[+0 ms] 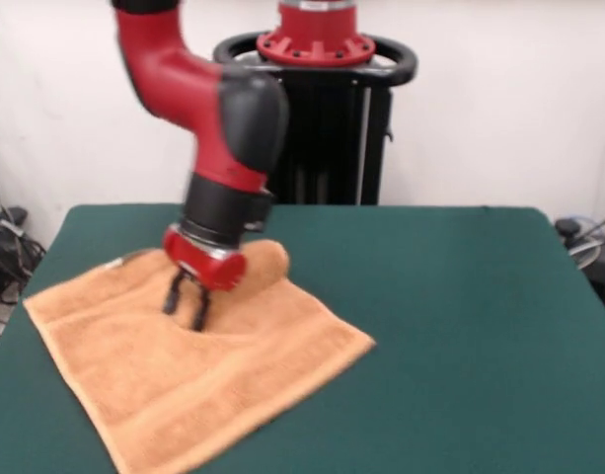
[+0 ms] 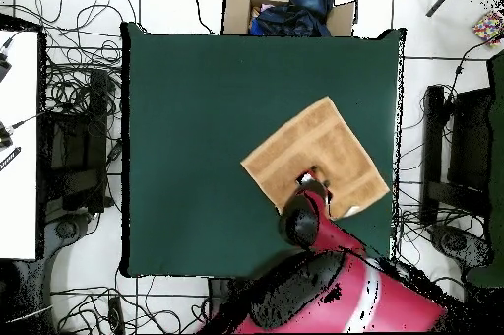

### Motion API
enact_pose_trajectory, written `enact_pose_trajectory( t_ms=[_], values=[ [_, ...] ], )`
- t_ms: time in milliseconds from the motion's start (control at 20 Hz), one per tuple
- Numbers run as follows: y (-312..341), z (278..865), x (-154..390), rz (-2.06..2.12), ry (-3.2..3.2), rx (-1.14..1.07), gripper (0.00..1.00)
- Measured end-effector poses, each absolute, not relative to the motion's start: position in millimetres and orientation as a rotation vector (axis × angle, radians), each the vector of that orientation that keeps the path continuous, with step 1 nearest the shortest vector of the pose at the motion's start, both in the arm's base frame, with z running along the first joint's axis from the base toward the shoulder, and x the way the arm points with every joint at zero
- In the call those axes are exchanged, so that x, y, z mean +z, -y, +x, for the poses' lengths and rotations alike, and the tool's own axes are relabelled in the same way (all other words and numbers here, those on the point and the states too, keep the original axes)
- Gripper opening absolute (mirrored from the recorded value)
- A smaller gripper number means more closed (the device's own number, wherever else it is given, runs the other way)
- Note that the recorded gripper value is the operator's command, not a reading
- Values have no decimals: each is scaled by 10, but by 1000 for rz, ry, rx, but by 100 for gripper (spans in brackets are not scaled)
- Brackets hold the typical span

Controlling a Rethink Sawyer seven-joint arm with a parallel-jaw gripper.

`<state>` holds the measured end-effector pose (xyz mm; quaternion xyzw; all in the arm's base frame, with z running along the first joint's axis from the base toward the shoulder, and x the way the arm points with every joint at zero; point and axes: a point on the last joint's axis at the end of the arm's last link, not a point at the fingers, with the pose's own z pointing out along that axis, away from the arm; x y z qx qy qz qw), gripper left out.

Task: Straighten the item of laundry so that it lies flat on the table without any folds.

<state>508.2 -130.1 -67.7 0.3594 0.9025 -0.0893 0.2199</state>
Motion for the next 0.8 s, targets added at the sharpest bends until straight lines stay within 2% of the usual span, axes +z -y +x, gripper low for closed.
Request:
enact_pose_trajectory(
  t_ms=[300,800],
  values=[
    [709,5316,-731,720,-2491,-228,100],
    [754,5246,-724,509,-2534,-98,100]
  ],
)
